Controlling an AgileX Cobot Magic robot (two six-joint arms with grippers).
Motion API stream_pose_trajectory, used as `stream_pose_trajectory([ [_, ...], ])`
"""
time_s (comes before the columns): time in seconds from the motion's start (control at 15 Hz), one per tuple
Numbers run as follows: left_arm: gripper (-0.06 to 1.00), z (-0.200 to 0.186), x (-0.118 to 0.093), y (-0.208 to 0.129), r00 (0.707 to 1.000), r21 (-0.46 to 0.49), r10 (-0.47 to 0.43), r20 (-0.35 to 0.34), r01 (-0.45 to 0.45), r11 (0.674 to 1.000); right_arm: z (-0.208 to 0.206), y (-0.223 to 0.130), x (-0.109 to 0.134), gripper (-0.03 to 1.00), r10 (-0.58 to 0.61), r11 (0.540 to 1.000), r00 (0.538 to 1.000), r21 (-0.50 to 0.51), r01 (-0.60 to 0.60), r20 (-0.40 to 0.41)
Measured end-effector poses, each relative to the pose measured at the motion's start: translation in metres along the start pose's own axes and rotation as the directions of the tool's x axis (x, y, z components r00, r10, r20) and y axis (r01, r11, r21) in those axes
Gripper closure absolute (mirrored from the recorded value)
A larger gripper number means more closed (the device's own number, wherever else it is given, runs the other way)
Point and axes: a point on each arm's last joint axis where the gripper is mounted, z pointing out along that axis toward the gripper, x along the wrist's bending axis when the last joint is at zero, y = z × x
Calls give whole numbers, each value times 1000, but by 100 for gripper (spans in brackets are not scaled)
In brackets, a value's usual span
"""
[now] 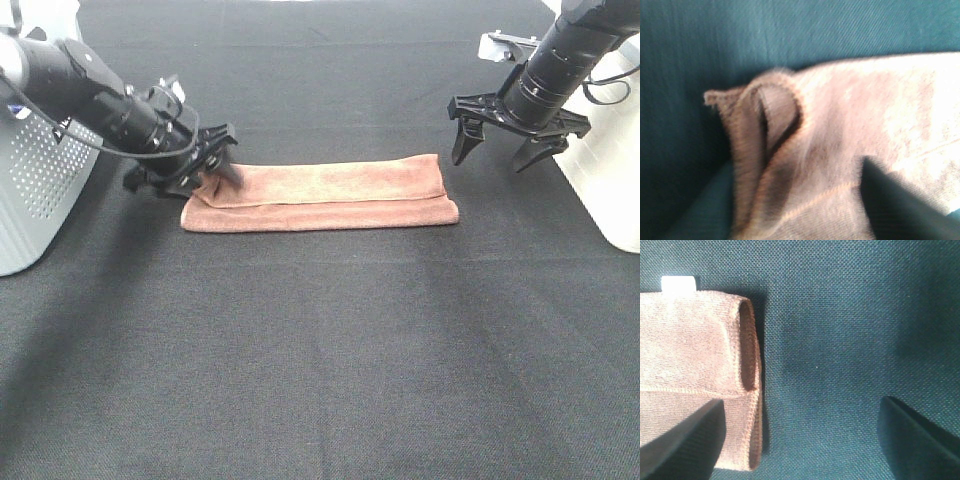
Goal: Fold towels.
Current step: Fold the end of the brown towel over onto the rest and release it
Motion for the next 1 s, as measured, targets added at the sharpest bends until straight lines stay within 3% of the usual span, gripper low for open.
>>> stream_pose_trajectory([
  [0.07,81,1,2,-1,1000,13,-1,-5,1,1000,0,0,0,19,0,1000,1000,-1,0,0],
  [0.13,90,0,2,-1,1000,16,6,-9,-6,1000,0,0,0,19,0,1000,1000,-1,0,0],
  [0.47,91,-25,-15,16,990,104,131,-53,-125,987,0,0,0,19,0,1000,1000,-2,0,0],
  [0.6,91,-52,-24,31,967,148,195,-161,-172,974,0,0,0,19,0,1000,1000,-1,0,0],
  [0.67,91,-74,-30,42,939,158,238,-247,-203,966,0,0,0,19,0,1000,1000,0,0,0],
  [0.8,91,-99,-42,57,924,74,230,-304,-218,973,0,-1,0,19,0,1000,1000,14,0,-1],
  [0.87,91,-110,-49,58,931,50,214,-295,-209,977,0,-2,0,19,-1,1000,1000,17,1,0],
  [1.0,91,-120,-68,56,971,23,173,-168,-171,985,0,-2,0,19,-1,1000,1000,17,1,0],
])
